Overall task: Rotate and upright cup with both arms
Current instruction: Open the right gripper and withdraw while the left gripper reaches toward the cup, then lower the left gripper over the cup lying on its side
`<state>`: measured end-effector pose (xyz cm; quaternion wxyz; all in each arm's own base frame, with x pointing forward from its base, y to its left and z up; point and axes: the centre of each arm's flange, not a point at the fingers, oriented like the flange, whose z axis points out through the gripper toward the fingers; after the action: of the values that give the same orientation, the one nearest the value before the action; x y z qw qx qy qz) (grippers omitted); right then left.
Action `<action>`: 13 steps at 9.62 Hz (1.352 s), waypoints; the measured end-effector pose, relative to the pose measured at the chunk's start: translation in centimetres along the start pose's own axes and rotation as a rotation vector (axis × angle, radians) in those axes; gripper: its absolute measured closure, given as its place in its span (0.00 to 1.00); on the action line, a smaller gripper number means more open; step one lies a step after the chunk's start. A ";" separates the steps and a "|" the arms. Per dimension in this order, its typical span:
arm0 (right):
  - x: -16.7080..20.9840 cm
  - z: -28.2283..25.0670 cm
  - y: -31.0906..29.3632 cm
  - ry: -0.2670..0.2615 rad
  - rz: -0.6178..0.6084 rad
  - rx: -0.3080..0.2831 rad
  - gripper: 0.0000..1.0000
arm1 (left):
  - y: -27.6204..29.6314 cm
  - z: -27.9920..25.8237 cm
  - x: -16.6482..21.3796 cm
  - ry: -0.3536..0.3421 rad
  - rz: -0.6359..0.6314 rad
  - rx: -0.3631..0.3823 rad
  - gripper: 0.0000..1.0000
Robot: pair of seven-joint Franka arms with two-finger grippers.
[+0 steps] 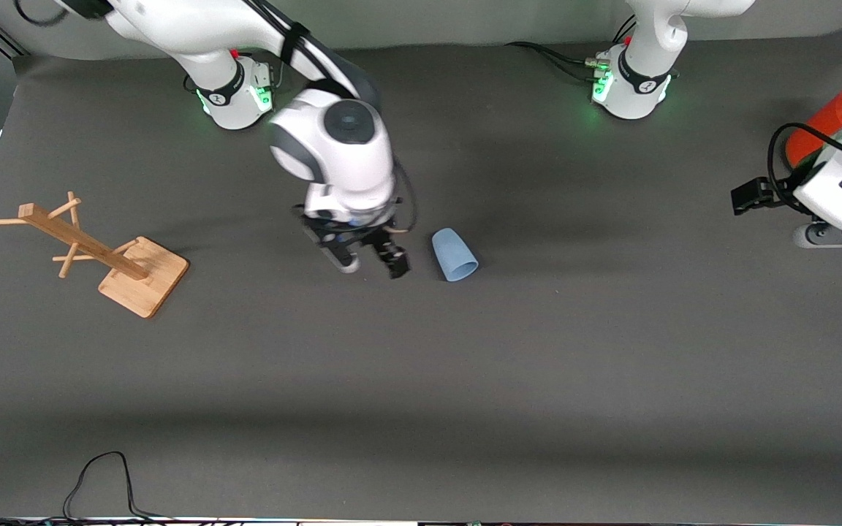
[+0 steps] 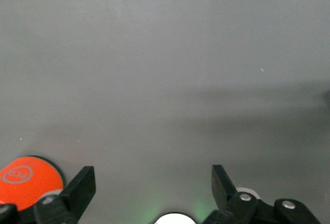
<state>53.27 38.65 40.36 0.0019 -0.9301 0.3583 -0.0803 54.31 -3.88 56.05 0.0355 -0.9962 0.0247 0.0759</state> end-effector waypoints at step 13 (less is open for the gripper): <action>28.7 -17.9 27.9 -0.102 -0.709 0.034 0.00 | 36.5 19.7 12.8 -0.286 -0.222 -0.378 0.00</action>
<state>52.95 -0.21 60.58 0.0072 -0.9993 0.0116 -0.0355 61.98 -39.34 32.20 -0.1399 -0.9609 -0.1046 0.2148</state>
